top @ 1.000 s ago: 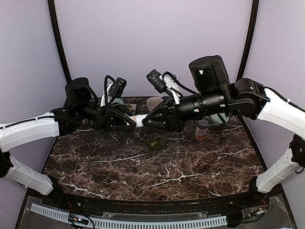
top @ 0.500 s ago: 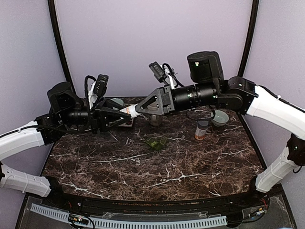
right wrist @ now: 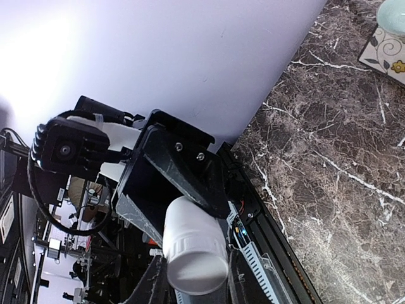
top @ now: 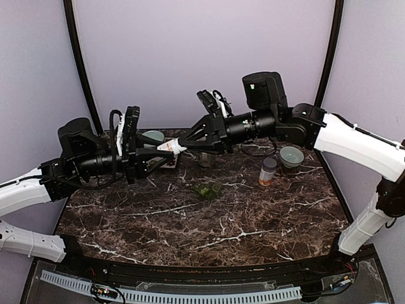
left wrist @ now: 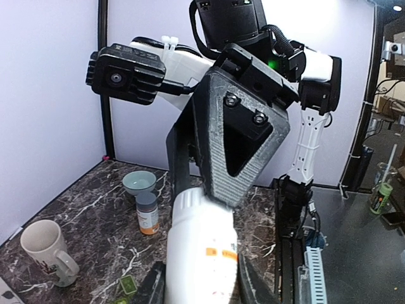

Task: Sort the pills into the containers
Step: Screw the lid of the pill bottle onto the pill bottle, then pass from the left arm to the right

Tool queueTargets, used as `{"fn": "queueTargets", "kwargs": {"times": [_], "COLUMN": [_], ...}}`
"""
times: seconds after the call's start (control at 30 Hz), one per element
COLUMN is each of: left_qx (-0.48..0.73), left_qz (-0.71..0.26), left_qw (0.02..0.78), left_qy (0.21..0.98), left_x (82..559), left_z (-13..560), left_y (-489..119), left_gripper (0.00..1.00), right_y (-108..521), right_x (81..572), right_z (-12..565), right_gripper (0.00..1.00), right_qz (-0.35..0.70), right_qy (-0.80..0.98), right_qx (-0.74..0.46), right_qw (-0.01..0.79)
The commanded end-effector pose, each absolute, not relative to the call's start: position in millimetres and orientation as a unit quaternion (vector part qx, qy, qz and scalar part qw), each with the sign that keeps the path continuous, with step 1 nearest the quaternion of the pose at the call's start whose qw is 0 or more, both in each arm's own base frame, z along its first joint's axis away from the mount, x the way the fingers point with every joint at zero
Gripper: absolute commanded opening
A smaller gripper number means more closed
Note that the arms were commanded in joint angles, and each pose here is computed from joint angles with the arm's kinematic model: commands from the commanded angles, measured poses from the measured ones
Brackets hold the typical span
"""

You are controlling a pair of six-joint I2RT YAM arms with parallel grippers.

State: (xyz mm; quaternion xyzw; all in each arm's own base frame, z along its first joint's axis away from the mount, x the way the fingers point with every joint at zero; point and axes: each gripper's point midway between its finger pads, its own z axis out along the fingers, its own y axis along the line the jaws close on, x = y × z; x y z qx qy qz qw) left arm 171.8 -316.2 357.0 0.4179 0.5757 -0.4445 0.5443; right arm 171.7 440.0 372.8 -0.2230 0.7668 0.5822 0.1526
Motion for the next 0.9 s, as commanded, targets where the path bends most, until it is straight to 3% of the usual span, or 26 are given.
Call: {"fn": "queueTargets", "kwargs": {"times": [0.0, 0.2, 0.23, 0.37, 0.53, 0.7, 0.87], "left_qx": [0.45, 0.459, 0.458, 0.452, 0.448, 0.445, 0.413], "left_qz": [-0.37, -0.337, -0.338, -0.346, -0.35, -0.349, -0.334], "left_qw": [0.64, 0.652, 0.651, 0.644, 0.635, 0.625, 0.636], "left_qy": [0.501, 0.501, 0.503, 0.512, 0.524, 0.538, 0.56], "left_x": [167.5, 166.9, 167.2, 166.8, 166.8, 168.0, 179.5], "left_z": [392.8, 388.9, 387.4, 383.1, 377.7, 370.3, 364.6], "left_y": [-311.5, -315.1, -315.0, -314.1, -312.6, -311.5, -303.7], "left_gripper": [0.0, 0.0, 0.04, 0.38, 0.69, 0.75, 0.76], "right_y": [440.9, 446.2, 445.9, 443.6, 438.3, 424.3, 392.8], "right_x": [179.3, 183.9, 185.1, 190.7, 199.2, 208.2, 235.1], "right_z": [334.0, 327.4, 328.7, 335.0, 337.9, 348.0, 331.9], "right_gripper": [0.0, 0.0, 0.0, 0.0, 0.0, 0.0, 0.0], "right_qz": [0.551, 0.544, 0.543, 0.536, 0.525, 0.508, 0.392], "right_qy": [0.815, 0.819, 0.819, 0.819, 0.82, 0.82, 0.86], "right_qx": [-0.156, -0.157, -0.159, -0.166, -0.172, -0.174, -0.175], "right_qw": [0.089, 0.087, 0.093, 0.119, 0.15, 0.198, 0.277]}}
